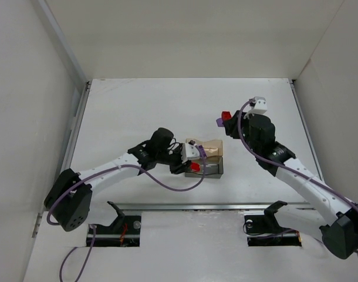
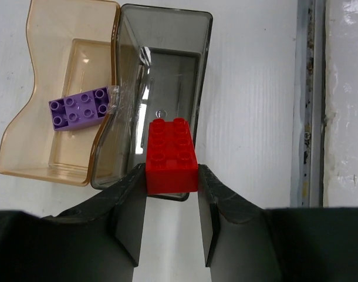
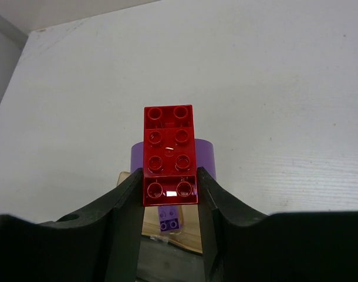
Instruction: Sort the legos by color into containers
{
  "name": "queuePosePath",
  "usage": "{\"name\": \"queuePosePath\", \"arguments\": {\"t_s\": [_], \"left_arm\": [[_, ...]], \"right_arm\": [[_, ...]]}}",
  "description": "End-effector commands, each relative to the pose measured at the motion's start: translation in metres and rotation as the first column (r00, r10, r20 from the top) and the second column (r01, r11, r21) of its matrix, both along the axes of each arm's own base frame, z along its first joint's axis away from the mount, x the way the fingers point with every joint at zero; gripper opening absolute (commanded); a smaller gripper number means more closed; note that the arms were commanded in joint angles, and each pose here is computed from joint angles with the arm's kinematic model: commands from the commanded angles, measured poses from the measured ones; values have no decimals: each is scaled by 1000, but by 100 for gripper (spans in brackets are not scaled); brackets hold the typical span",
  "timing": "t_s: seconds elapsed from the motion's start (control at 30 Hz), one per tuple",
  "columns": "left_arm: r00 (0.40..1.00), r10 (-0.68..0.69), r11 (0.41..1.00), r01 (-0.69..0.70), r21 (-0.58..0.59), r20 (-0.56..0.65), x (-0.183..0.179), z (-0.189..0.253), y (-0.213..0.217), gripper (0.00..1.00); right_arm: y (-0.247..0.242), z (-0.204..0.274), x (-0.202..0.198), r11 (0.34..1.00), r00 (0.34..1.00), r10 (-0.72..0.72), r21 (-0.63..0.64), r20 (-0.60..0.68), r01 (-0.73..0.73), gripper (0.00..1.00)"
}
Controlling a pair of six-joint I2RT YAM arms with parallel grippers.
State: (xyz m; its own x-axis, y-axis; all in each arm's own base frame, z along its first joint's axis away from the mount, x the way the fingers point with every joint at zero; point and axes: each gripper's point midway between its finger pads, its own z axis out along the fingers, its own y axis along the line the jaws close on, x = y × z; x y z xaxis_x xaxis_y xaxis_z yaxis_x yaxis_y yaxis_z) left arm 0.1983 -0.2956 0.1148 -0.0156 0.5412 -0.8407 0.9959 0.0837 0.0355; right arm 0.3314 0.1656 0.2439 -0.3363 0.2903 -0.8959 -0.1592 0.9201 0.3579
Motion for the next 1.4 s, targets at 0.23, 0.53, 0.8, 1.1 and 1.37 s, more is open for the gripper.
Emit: {"name": "queuePosePath", "arguments": {"t_s": [0.23, 0.53, 0.8, 1.1, 1.37], "left_arm": [[994, 17, 998, -10, -62, 109, 26, 30, -21, 89], [946, 239, 952, -183, -247, 220, 62, 120, -24, 100], [912, 349, 896, -258, -361, 215, 76, 155, -28, 100], [905, 396, 858, -305, -413, 154, 81, 162, -32, 90], [903, 412, 843, -327, -426, 121, 81, 166, -32, 26]], "right_arm": [[4, 22, -11, 998, 996, 60, 5, 66, -60, 0], [62, 46, -35, 933, 930, 356, 29, 95, -360, 0], [87, 48, -49, 913, 919, 387, 109, 73, -393, 0], [92, 49, -53, 919, 932, 358, 155, 58, -362, 0], [94, 50, -51, 918, 932, 357, 158, 68, -364, 0]]}}
